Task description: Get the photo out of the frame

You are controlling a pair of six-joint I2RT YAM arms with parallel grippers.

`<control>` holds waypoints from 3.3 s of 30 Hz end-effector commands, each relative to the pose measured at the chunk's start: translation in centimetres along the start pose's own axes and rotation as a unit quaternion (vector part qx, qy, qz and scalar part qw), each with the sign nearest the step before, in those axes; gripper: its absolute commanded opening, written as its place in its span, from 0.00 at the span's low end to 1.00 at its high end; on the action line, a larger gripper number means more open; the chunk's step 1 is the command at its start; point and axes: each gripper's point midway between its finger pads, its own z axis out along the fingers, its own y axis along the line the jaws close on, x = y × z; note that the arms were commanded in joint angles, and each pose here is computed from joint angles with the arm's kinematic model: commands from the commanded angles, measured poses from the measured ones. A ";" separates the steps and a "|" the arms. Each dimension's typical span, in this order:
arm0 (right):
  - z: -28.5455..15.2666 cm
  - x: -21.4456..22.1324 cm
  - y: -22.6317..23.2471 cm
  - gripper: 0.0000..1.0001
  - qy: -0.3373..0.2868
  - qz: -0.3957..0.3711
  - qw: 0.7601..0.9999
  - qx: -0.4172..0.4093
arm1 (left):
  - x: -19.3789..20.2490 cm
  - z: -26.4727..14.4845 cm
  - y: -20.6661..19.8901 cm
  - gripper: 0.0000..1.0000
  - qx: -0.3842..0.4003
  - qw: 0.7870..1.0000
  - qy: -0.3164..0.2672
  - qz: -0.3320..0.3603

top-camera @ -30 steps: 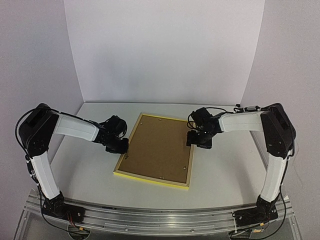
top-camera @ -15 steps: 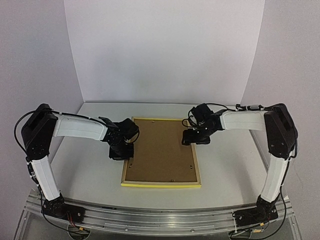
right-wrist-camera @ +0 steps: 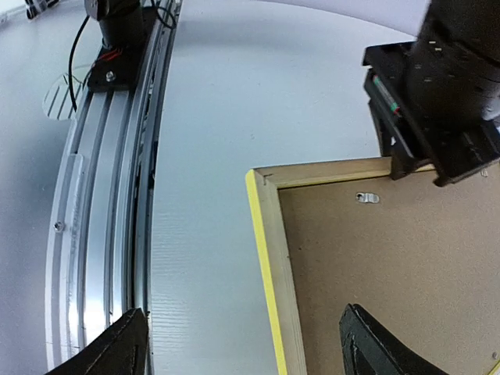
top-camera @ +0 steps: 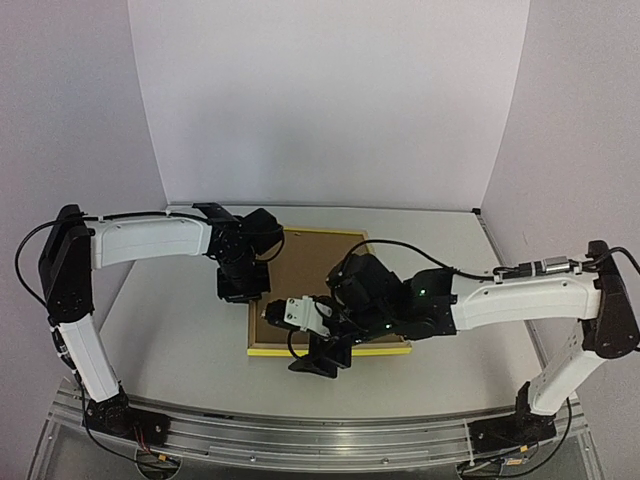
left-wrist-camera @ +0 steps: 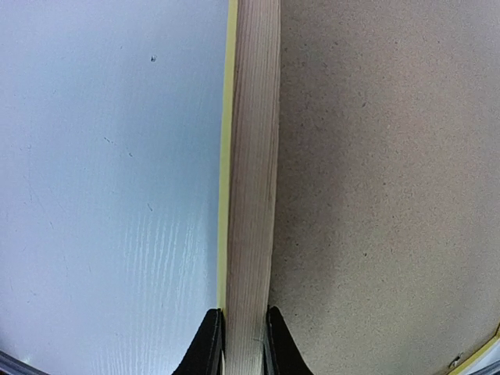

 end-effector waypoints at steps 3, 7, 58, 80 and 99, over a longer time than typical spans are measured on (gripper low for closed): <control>2.6 0.8 -1.4 0.82 0.053 -0.138 0.985 0.088 | -2.3 -6.0 -3.4 0.00 0.079 0.995 -0.036 -0.051; 4.5 2.0 -2.3 0.83 0.086 -0.175 0.971 0.139 | -2.1 -6.6 -3.8 0.00 0.088 0.994 -0.038 -0.053; -31.4 3.8 -17.8 0.00 -0.355 0.414 0.559 0.624 | -8.7 -19.6 -9.6 1.00 0.332 0.914 -0.232 -0.015; -19.6 26.1 -12.8 0.00 -0.310 0.779 0.335 0.429 | -9.8 -3.6 -17.6 0.99 0.343 0.938 -0.045 -0.001; -14.0 36.6 -5.5 0.21 -0.169 0.855 0.228 0.435 | -8.8 3.1 -14.3 1.00 0.272 0.962 -0.020 -0.016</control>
